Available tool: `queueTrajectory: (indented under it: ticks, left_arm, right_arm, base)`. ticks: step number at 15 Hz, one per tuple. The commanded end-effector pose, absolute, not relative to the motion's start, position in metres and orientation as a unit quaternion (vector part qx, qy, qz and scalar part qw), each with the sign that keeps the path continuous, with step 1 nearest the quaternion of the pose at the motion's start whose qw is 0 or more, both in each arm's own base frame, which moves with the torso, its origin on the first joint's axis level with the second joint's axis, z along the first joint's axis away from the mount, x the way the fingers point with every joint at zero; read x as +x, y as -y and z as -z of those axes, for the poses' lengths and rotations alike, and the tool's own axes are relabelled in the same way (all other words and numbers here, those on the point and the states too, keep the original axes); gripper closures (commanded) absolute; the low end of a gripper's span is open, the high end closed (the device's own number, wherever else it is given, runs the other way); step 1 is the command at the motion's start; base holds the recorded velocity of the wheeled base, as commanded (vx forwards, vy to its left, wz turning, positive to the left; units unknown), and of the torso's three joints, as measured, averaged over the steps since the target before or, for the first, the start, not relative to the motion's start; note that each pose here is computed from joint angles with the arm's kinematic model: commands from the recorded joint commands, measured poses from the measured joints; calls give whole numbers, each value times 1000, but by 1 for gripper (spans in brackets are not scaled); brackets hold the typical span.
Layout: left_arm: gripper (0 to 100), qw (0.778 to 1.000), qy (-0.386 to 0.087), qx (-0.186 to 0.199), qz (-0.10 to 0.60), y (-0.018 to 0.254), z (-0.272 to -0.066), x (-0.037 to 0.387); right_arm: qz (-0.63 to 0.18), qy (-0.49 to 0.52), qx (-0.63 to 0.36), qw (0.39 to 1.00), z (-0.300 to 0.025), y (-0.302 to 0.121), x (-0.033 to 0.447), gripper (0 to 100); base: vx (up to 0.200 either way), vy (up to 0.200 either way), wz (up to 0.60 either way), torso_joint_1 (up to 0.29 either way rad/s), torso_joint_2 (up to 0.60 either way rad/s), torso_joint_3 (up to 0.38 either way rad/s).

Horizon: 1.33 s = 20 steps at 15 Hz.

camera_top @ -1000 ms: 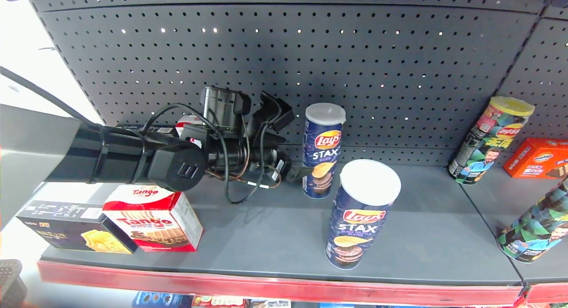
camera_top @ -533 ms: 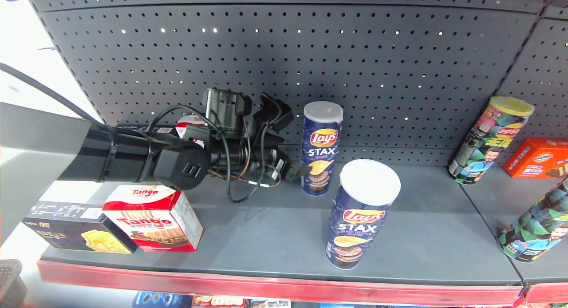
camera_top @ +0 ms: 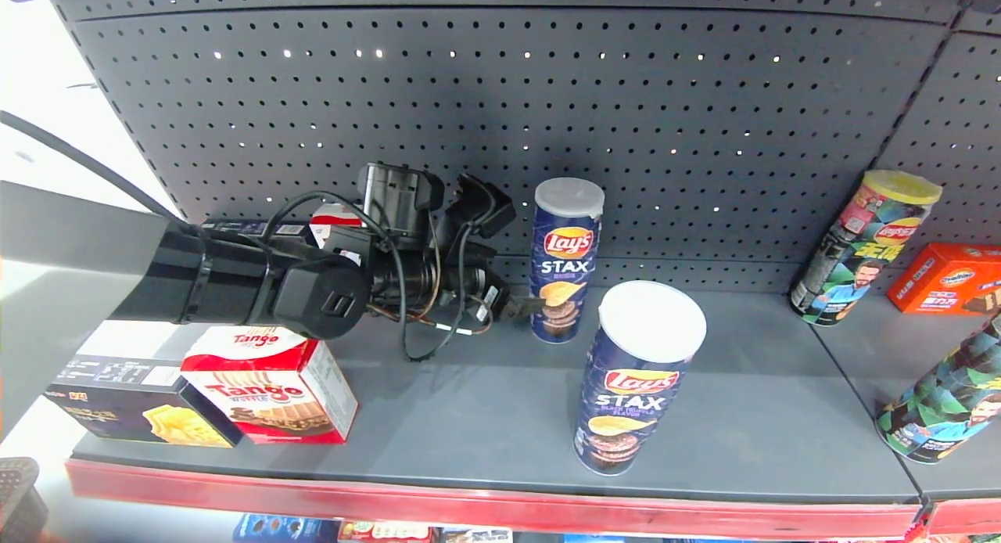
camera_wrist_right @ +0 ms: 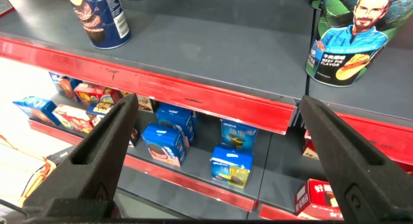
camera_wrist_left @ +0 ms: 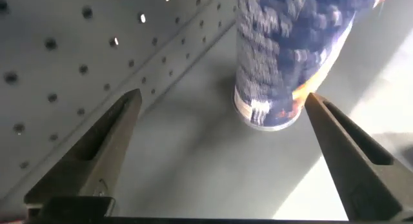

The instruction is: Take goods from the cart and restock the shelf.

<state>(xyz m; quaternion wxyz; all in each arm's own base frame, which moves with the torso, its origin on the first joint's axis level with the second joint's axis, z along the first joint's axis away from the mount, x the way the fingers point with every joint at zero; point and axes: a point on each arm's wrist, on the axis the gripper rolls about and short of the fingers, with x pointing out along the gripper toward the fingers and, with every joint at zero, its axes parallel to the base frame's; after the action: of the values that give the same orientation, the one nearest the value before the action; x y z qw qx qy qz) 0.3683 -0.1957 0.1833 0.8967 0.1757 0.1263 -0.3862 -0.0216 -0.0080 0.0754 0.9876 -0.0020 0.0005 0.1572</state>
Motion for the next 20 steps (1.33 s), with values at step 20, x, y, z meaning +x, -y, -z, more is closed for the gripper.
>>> queueTrajectory:
  ticks: [20]
  left_arm:
    - [0,935,-108,199,274,204,-185,370]
  right_arm:
    - [-157,-1,-3,988,-75,8,-21,0]
  base:
    - [0,0,0,0,0,0]
